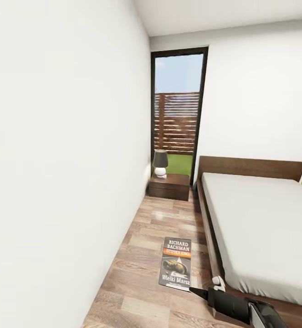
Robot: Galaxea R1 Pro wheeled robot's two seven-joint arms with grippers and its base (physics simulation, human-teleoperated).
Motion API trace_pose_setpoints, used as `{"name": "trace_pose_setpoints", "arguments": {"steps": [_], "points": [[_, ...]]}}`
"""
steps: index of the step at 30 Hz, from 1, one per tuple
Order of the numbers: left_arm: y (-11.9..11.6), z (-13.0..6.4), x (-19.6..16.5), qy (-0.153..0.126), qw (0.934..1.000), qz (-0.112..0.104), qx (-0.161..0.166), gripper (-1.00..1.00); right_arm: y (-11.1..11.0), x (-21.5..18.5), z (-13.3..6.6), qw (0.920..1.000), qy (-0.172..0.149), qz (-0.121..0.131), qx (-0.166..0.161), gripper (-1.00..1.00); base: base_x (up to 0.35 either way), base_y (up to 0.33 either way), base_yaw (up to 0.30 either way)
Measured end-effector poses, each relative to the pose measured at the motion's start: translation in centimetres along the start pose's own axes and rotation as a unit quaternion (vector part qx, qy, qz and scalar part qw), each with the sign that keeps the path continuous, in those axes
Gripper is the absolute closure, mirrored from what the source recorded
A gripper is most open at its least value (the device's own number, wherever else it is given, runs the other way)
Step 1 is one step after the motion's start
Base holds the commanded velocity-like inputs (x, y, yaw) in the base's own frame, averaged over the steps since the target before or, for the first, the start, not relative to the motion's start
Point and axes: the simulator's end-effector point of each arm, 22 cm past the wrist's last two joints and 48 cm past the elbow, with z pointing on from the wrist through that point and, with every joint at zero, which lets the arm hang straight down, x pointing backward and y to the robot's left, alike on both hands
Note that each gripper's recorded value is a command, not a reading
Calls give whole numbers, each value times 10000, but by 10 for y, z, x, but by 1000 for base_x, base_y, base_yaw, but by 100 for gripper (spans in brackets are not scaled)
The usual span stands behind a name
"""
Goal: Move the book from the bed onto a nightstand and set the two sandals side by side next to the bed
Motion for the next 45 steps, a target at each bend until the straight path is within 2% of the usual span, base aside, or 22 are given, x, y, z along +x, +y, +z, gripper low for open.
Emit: {"name": "trace_pose_setpoints", "arguments": {"steps": [9,29,45], "points": [[1,0,0,-6,10000,1,-5,-100,0,0,0,10000,-2,-1,-1,100,180,91,-62],[0,0,1,4,10000,1,-2,-100,-1,1,0,10000,9,2,14,100,282,139,-14],[-2,3,6,68,10000,59,0,-100,-6,5,1,10000,41,67,40,100,318,28,-5]]}}
